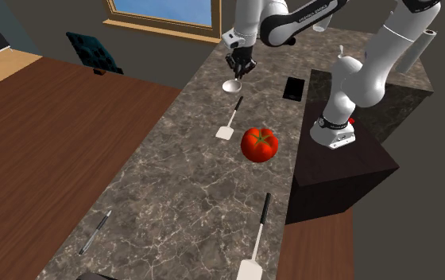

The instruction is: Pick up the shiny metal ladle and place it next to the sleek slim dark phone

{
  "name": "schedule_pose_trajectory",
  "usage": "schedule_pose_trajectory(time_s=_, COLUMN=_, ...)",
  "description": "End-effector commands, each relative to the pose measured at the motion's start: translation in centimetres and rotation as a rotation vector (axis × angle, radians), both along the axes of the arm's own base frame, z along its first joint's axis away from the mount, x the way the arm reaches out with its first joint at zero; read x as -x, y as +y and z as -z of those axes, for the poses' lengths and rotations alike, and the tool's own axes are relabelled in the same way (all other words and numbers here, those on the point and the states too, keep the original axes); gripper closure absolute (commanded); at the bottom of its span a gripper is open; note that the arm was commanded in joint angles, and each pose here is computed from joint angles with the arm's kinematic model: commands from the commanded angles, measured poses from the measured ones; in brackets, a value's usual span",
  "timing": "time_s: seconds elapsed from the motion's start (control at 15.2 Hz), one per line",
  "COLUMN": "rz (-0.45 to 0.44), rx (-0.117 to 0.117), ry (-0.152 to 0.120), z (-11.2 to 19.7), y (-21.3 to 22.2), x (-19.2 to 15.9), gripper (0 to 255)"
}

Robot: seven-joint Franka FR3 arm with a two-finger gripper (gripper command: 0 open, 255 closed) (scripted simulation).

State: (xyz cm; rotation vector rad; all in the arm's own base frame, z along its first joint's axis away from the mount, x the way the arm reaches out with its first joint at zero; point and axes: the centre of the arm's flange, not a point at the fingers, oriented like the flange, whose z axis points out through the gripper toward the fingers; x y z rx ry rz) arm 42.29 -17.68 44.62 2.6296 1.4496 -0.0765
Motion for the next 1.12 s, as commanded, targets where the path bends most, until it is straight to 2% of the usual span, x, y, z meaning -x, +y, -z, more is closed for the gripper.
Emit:
schedule_pose_trajectory(time_s=0.0, rz=-0.002, rx=0.0, ry=0.0, z=0.2, y=-1.6, x=2.4, gripper=255)
schedule_pose_trajectory(time_s=1.06, rz=-0.002, rx=0.0, ry=0.0, z=0.1, y=-13.7, x=19.7, gripper=255)
